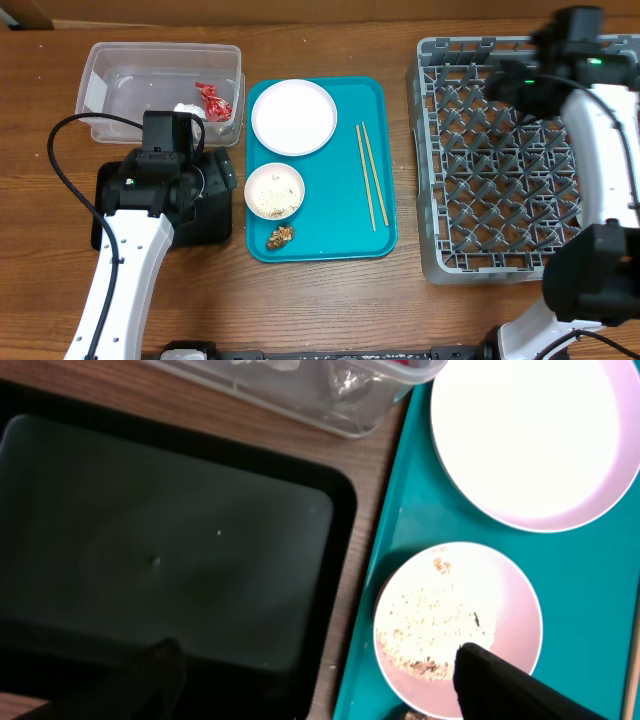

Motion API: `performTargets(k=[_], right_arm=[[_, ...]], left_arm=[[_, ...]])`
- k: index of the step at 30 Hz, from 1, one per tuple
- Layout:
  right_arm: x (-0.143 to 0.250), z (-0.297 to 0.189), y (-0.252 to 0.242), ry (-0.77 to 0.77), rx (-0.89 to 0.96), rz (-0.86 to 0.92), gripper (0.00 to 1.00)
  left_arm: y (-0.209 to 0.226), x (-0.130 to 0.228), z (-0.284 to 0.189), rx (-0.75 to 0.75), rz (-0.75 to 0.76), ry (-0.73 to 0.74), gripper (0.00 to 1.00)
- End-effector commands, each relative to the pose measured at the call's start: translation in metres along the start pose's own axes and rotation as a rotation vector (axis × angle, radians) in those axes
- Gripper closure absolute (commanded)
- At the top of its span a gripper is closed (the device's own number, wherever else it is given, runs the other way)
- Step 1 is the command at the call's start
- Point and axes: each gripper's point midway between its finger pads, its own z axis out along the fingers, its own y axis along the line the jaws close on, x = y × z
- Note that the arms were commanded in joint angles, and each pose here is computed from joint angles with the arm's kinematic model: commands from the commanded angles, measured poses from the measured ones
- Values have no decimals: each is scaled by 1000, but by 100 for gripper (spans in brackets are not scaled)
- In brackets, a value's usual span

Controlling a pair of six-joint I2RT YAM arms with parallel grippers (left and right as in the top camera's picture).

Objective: Sort waste into correct bins and load items into the dishwasher
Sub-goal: 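Move the left gripper to the rice plate and grasp its rim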

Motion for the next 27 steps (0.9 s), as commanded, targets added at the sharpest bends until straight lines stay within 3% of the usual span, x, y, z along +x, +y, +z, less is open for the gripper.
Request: performTargets(k=[1, 6, 12, 20, 27], right_arm=[[19, 0, 69, 41, -151, -116, 21], [60, 6, 122, 140, -190, -195, 21], [116, 16, 147, 305, -162, -203, 21], [138, 14, 110, 386, 21, -198, 22], [130, 2, 71, 404, 87, -130, 22]], left_arm=[[2, 5, 0, -12, -10, 20, 11], [6, 16, 1, -30, -7, 66, 9], [5, 27, 6, -22, -5, 124, 7], [-36, 37, 25, 112, 47, 195, 10], [-97, 66, 53, 173, 244, 240, 12]])
